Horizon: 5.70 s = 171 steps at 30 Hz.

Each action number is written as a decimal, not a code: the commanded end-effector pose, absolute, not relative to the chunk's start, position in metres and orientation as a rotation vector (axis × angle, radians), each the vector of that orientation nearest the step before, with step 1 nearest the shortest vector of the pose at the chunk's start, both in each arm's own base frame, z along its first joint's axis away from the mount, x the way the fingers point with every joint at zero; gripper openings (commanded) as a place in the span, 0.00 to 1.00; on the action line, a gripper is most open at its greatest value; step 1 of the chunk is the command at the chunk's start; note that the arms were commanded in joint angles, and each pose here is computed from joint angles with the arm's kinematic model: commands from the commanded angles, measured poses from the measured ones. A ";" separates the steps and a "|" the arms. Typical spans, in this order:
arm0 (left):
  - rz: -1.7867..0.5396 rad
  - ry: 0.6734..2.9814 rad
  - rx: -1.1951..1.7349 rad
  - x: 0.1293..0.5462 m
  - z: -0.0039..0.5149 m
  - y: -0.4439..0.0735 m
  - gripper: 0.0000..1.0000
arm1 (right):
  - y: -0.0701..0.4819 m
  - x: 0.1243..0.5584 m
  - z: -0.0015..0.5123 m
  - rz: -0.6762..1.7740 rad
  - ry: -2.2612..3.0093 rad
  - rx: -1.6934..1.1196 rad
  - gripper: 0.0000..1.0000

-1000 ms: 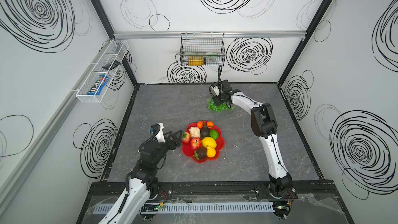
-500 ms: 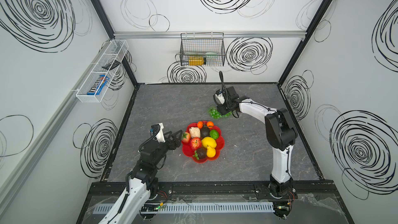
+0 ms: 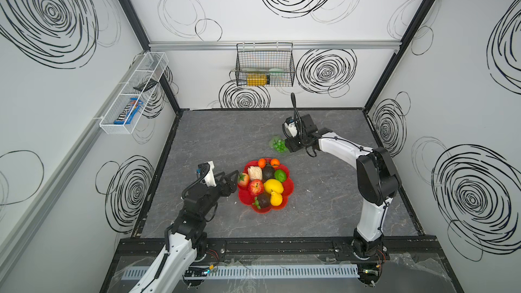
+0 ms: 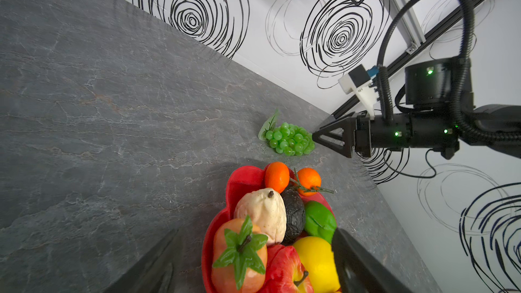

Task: Place and organize the fake fruits in the fruit bowl
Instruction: 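Lower the right gripper onto the grape bunch and close on it, then lift the grape bunch off the table with the right gripper, then carry the grapes with the right gripper over the red bowl, then lower the grapes into the bowl and open the right gripper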

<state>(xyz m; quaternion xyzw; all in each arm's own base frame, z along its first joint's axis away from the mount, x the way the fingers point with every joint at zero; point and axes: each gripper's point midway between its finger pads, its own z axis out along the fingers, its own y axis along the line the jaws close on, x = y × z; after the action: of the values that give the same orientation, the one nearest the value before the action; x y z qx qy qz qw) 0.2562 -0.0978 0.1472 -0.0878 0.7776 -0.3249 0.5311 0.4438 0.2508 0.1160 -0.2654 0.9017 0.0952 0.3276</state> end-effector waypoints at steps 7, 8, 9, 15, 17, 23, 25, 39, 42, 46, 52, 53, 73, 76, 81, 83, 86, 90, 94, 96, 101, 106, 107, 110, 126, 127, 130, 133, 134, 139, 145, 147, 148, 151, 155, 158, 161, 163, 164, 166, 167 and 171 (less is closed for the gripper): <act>-0.777 1.801 -0.205 0.260 0.158 -0.096 0.87 | 0.269 0.448 0.095 0.107 2.331 -0.927 0.82; -0.777 1.801 -0.206 0.260 0.159 -0.096 0.87 | 0.266 0.446 0.092 0.097 2.322 -0.961 0.84; -0.777 1.800 -0.206 0.260 0.159 -0.096 0.87 | 0.265 0.445 0.091 0.101 2.302 -1.001 0.85; -0.777 1.801 -0.206 0.260 0.158 -0.096 0.87 | 0.261 0.441 0.084 0.078 2.209 -1.170 0.93; -0.775 1.801 -0.207 0.260 0.158 -0.096 0.87 | 0.260 0.441 0.080 0.062 2.181 -1.212 1.00; -0.775 1.804 -0.208 0.260 0.158 -0.096 0.87 | 0.256 0.437 0.073 -0.007 2.029 -1.376 0.97; -0.776 1.804 -0.207 0.260 0.158 -0.096 0.87 | 0.256 0.436 0.073 -0.016 1.981 -1.416 0.97; -0.776 1.809 -0.208 0.261 0.156 -0.096 0.87 | 0.264 0.462 0.057 -0.140 1.789 -1.561 0.97; -0.777 1.813 -0.207 0.261 0.156 -0.097 0.88 | 0.268 0.465 0.050 -0.122 1.790 -1.589 0.98; -0.775 1.815 -0.209 0.262 0.155 -0.096 0.88 | 0.272 0.466 0.037 -0.080 1.812 -1.636 1.00; -0.775 1.817 -0.211 0.262 0.155 -0.096 0.88 | 0.275 0.464 0.016 0.032 1.883 -1.708 0.86; -0.775 1.816 -0.212 0.262 0.155 -0.096 0.88 | 0.275 0.464 0.015 0.051 1.895 -1.714 0.80; -0.776 1.813 -0.214 0.262 0.155 -0.095 0.87 | 0.249 0.479 0.129 0.243 1.808 -1.115 0.49; -0.776 1.812 -0.214 0.262 0.156 -0.095 0.87 | 0.239 0.477 0.153 0.299 1.798 -0.994 0.48; -0.777 1.813 -0.214 0.262 0.156 -0.096 0.87 | 0.222 0.465 0.191 0.390 1.782 -0.793 0.48; -0.778 1.813 -0.214 0.262 0.156 -0.095 0.87 | 0.215 0.456 0.207 0.422 1.743 -0.733 0.47; -0.778 1.813 -0.217 0.262 0.156 -0.095 0.87 | 0.213 0.440 0.223 0.456 1.685 -0.706 0.47; -0.780 1.812 -0.218 0.262 0.156 -0.095 0.87 | 0.209 0.418 0.239 0.514 1.655 -0.658 0.47; -0.784 1.813 -0.222 0.262 0.155 -0.094 0.87 | 0.210 0.391 0.260 0.562 1.620 -0.642 0.46; -0.784 1.815 -0.224 0.262 0.154 -0.093 0.87 | 0.212 0.376 0.268 0.578 1.604 -0.646 0.46; -0.788 1.814 -0.229 0.263 0.154 -0.093 0.87 | 0.225 0.334 0.270 0.634 1.619 -0.670 0.46; -0.793 1.818 -0.236 0.263 0.152 -0.091 0.87 | 0.244 0.288 0.272 0.695 1.614 -0.722 0.46; -0.793 1.817 -0.239 0.264 0.152 -0.091 0.87 | 0.246 0.281 0.274 0.712 1.609 -0.722 0.46; -0.795 1.821 -0.246 0.264 0.150 -0.090 0.87 | 0.251 0.260 0.279 0.779 1.596 -0.734 0.45; -0.807 1.825 -0.258 0.265 0.148 -0.088 0.87 | 0.279 0.209 0.230 0.877 1.702 -0.792 0.45; -0.807 1.826 -0.258 0.265 0.148 -0.088 0.87 | 0.280 0.208 0.227 0.870 1.706 -0.796 0.45; -0.807 1.824 -0.257 0.265 0.148 -0.088 0.87 | 0.281 0.210 0.219 0.843 1.715 -0.808 0.45; -0.807 1.824 -0.258 0.265 0.148 -0.088 0.87 | 0.282 0.211 0.214 0.827 1.718 -0.821 0.45; -0.808 1.826 -0.257 0.265 0.148 -0.088 0.87 | 0.283 0.211 0.212 0.824 1.718 -0.826 0.45; -0.808 1.826 -0.257 0.265 0.148 -0.088 0.87 | 0.288 0.215 0.204 0.796 1.722 -0.847 0.46; -0.809 1.824 -0.256 0.265 0.148 -0.088 0.87 | 0.301 0.211 0.189 0.777 1.743 -0.912 0.46; -0.810 1.824 -0.256 0.265 0.148 -0.088 0.87 | 0.306 0.210 0.185 0.766 1.752 -0.933 0.46; -0.809 1.824 -0.257 0.265 0.148 -0.088 0.87 | 0.308 0.210 0.184 0.759 1.754 -0.946 0.46; -0.809 1.826 -0.257 0.265 0.147 -0.088 0.87 | 0.314 0.210 0.184 0.741 1.749 -0.974 0.46; -0.809 1.824 -0.256 0.265 0.148 -0.088 0.87 | 0.319 0.216 0.183 0.690 1.752 -0.990 0.47; -0.809 1.824 -0.257 0.265 0.148 -0.088 0.87 | 0.319 0.227 0.183 0.621 1.753 -0.980 0.47; -0.809 1.824 -0.257 0.265 0.148 -0.088 0.87 | 0.325 0.234 0.178 0.570 1.741 -1.029 0.47; -0.809 1.824 -0.257 0.265 0.148 -0.088 0.87 | 0.331 0.239 0.174 0.547 1.750 -1.061 0.48; -0.810 1.824 -0.257 0.265 0.148 -0.088 0.87 | 0.334 0.240 0.171 0.542 1.760 -1.078 0.48; -0.809 1.823 -0.258 0.265 0.148 -0.088 0.87 | 0.340 0.244 0.165 0.528 1.787 -1.112 0.48; -0.808 1.824 -0.257 0.265 0.148 -0.088 0.87 | 0.343 0.246 0.161 0.524 1.812 -1.118 0.48; -0.810 1.824 -0.256 0.265 0.148 -0.088 0.87 | 0.354 0.246 0.149 0.535 1.831 -1.186 0.48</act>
<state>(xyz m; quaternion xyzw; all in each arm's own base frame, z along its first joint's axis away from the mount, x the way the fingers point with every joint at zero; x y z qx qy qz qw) 0.2621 -0.0876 0.1346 -0.1136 0.7833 -0.3298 0.5145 0.2486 0.3468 0.1493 -0.4518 0.7434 0.2162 0.4433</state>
